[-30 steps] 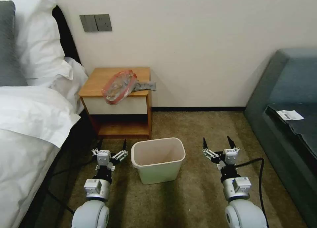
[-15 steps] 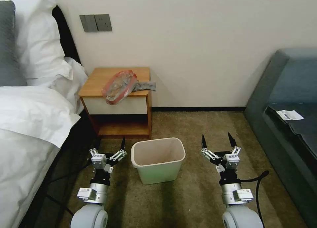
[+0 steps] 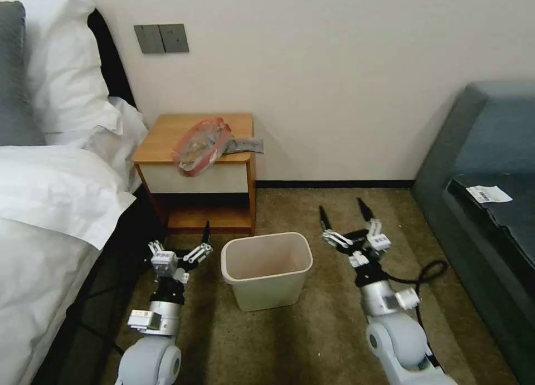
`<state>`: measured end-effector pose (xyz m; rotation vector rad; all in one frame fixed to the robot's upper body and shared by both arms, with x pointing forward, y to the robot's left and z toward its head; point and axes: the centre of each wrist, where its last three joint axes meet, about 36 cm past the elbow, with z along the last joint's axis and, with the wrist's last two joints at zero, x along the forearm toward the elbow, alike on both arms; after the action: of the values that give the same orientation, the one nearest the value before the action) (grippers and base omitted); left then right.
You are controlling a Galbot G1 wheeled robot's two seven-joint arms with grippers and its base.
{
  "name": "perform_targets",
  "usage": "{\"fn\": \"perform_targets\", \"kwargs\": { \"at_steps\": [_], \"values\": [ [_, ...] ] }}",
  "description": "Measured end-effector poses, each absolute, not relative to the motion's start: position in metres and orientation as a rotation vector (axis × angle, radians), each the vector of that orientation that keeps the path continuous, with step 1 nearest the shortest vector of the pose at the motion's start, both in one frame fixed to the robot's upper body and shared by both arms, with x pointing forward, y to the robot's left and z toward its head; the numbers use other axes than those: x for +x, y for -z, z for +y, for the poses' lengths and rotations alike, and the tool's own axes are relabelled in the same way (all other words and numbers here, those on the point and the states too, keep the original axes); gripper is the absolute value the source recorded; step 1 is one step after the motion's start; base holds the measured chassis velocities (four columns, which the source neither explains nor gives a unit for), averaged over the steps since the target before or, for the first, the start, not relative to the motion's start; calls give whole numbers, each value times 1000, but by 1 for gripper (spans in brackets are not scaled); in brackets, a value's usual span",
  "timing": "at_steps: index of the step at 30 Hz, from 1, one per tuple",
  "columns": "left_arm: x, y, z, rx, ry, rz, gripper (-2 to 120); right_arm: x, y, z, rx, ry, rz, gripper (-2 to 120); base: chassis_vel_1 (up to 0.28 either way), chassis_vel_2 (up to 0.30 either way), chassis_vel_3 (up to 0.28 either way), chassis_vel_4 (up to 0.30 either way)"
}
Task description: Pick up the garbage bag from the table and place it over the trash can.
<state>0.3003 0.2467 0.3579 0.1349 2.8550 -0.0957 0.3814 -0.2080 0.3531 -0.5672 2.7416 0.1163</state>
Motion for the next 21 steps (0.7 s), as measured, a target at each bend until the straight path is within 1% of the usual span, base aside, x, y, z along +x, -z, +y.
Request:
{"fn": "perform_targets", "kwargs": {
  "at_steps": [1,2,3,4,5,6,7,8,10,11,14,15,18,21],
  "values": [
    [300,-358,247,135,96,2855,100,381,-353,-208,-567,-116,2742,100,0,0,0,0],
    [301,-358,247,134,97,2853,100,390,-353,-206,-580,-89,2740,100,0,0,0,0],
    [303,-359,247,132,105,2848,100,408,-353,-202,-594,-19,2730,100,0,0,0,0],
    [303,-359,247,132,105,2848,100,408,-353,-202,-594,-19,2730,100,0,0,0,0],
    [304,-359,247,132,113,2848,100,423,-354,-197,-602,40,2720,100,0,0,0,0],
    [305,-358,247,134,115,2848,100,426,-353,-196,-603,58,2717,100,0,0,0,0],
    [307,-354,248,147,125,2853,100,448,-352,-192,-606,172,2702,100,0,0,0,0],
    [307,-354,248,147,125,2853,100,448,-352,-192,-606,172,2702,100,0,0,0,0],
    [312,-343,252,144,119,2855,100,482,-344,-191,-595,398,2666,100,0,0,0,0],
    [312,-343,252,144,119,2855,100,482,-344,-191,-595,398,2666,100,0,0,0,0],
    [313,-336,253,146,117,2863,100,511,-341,-190,-598,569,2629,100,0,0,0,0],
    [313,-336,253,146,117,2863,100,511,-341,-190,-598,569,2629,100,0,0,0,0],
    [315,-331,251,146,118,2868,100,539,-344,-185,-621,712,2579,100,0,0,0,0],
    [318,-330,250,148,112,2866,100,554,-347,-178,-632,784,2544,100,0,0,0,0]
  ]
}}
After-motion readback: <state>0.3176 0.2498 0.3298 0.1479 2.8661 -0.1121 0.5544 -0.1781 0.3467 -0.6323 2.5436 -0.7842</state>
